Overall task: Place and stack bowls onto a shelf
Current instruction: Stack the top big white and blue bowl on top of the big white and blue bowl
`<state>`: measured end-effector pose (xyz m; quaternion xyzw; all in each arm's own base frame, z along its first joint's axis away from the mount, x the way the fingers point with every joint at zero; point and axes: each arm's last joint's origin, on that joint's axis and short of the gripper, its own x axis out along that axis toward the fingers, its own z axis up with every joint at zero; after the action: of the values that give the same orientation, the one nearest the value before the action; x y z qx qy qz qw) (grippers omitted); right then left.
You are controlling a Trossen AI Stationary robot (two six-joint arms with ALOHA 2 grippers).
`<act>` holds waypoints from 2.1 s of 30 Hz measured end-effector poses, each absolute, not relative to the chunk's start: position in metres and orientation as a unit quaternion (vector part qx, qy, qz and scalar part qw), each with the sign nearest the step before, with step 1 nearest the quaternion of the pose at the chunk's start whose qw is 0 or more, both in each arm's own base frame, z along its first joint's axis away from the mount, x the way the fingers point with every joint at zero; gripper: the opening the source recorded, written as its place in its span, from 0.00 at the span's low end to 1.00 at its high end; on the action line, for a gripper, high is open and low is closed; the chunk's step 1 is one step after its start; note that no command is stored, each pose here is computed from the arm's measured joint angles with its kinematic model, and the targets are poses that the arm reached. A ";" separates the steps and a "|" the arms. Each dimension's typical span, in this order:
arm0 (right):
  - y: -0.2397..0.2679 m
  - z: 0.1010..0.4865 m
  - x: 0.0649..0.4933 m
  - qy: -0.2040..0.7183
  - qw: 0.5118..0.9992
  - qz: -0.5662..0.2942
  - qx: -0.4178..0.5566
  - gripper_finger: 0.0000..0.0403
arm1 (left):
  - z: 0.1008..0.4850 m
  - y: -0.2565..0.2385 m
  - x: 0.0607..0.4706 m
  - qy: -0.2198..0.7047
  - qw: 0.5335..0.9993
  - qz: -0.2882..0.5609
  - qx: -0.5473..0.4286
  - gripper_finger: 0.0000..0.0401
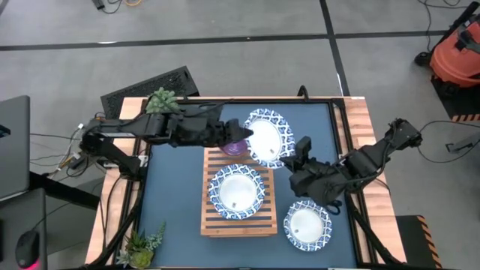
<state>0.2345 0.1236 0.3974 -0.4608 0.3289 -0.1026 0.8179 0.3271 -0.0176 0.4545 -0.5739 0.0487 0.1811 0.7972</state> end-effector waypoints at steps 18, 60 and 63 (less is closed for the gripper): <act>0.124 0.396 0.241 0.328 0.819 -0.078 -0.464 0.06 | 0.455 -0.009 0.336 0.048 0.804 0.145 -0.575 0.49; 0.124 0.390 0.236 0.358 0.829 -0.037 -0.428 0.06 | 0.447 -0.008 0.335 0.102 0.799 0.138 -0.576 0.33; 0.124 0.390 0.236 0.358 0.829 -0.037 -0.428 0.06 | 0.448 -0.008 0.335 0.100 0.802 0.139 -0.572 0.24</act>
<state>0.2359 0.1240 0.3897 -0.4283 0.3577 -0.0372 0.8290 0.3348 -0.0082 0.4476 -0.5722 0.1004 0.1393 0.8019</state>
